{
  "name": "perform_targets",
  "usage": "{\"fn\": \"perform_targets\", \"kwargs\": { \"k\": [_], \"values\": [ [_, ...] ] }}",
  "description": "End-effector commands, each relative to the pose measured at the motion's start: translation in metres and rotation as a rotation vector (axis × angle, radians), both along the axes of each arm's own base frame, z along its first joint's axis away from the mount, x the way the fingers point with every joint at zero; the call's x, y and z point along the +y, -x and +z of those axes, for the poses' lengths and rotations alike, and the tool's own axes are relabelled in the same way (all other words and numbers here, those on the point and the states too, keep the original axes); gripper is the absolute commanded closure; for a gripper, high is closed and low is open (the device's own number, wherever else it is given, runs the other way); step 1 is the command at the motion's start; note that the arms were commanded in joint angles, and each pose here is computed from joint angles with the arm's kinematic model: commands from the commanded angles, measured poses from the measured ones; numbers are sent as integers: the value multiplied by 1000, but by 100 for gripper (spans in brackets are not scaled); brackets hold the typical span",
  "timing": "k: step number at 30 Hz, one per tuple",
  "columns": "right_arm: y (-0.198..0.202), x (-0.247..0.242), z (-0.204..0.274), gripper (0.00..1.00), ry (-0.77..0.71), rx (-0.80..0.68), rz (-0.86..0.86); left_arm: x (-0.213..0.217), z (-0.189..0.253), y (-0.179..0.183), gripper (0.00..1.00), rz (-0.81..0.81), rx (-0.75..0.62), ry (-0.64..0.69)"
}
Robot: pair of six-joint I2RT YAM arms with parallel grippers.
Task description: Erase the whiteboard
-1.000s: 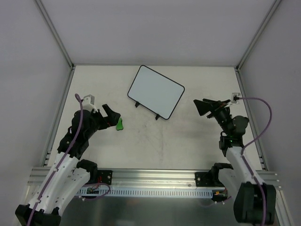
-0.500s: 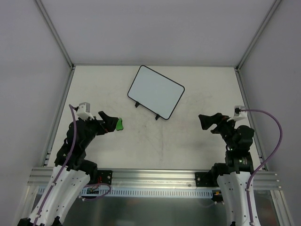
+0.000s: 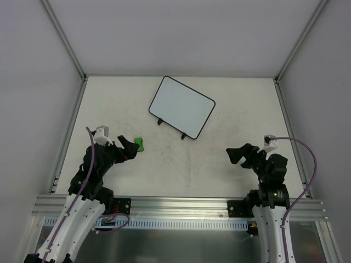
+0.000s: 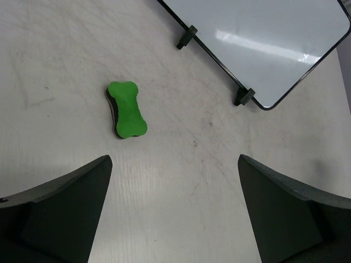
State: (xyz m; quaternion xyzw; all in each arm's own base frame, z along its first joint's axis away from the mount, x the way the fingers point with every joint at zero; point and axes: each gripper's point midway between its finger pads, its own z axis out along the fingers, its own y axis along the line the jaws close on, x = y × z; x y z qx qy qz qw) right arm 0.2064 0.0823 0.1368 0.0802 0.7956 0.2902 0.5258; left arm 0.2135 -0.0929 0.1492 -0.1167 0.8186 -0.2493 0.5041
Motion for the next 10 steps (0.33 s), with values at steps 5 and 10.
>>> {"fn": "perform_targets", "kwargs": {
  "k": [5,10],
  "values": [
    [1,1,10,1,21,-34,20,-1,0,-2,1,3,1,11],
    [1,1,8,1,17,-26,19,0,0,-3,1,13,9,15]
  ]
}}
